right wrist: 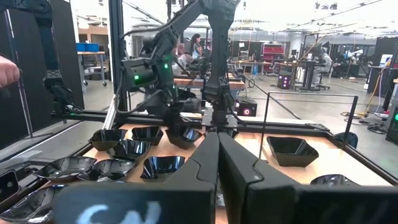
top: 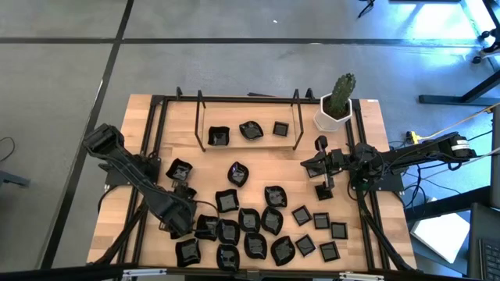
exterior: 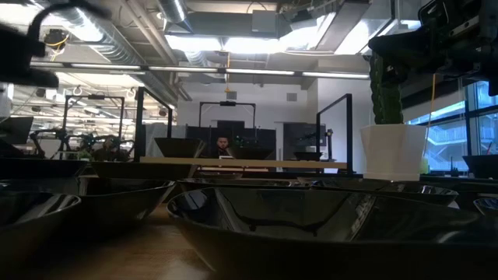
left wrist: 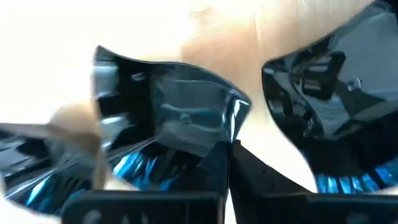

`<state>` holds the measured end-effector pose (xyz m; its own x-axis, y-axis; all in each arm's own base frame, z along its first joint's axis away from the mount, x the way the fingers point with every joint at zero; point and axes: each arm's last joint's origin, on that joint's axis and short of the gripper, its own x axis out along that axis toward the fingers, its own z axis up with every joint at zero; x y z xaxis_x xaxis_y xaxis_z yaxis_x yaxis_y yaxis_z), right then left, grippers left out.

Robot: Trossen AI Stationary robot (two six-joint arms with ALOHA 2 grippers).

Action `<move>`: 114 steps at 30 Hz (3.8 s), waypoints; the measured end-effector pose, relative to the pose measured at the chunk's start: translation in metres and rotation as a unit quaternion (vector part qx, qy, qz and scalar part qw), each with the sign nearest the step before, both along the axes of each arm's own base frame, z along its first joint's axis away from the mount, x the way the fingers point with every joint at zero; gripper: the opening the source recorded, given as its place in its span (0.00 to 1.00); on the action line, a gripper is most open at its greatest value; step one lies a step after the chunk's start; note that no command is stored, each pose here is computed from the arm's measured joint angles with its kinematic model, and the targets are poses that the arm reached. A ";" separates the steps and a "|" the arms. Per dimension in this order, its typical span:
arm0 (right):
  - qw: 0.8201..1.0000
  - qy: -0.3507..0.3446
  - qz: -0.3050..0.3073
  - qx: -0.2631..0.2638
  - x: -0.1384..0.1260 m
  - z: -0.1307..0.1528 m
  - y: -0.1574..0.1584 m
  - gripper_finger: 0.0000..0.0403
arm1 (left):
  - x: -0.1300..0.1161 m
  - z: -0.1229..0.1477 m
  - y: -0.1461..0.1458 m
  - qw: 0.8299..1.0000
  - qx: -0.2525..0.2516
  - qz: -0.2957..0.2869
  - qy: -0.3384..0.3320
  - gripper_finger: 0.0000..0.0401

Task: Pick & Place Mini shaped plates
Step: Stack the black distorted square plate on top of the black distorted square plate on the shelf, then stack the black leaf-shaped plate on top of the black leaf-shaped plate on the shelf

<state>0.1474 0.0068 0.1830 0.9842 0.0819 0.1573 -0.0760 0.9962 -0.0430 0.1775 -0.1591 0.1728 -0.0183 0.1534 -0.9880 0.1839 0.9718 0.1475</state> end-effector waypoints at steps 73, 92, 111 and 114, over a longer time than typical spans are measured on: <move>1.000 -0.003 -0.002 -0.010 0.000 0.000 0.000 0.02 | 0.106 0.060 0.204 0.974 0.147 0.115 -0.125 0.01; 1.000 -0.003 -0.002 -0.010 0.000 0.000 0.000 0.02 | 0.111 0.060 0.203 0.974 0.125 0.116 -0.151 0.11; 1.000 -0.003 -0.002 -0.012 0.000 0.000 0.000 0.02 | 0.113 0.186 0.126 0.959 0.102 0.045 -0.260 0.22; 1.000 -0.002 -0.001 -0.011 0.000 0.000 0.000 0.02 | 0.090 0.235 0.094 0.943 0.077 0.007 -0.323 0.18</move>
<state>0.1473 0.0069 0.1832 0.9837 0.0825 0.1598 -0.0728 0.9952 -0.0652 0.2673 -0.0656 0.4074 0.5769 0.3009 -0.7594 -0.0056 0.9311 0.3647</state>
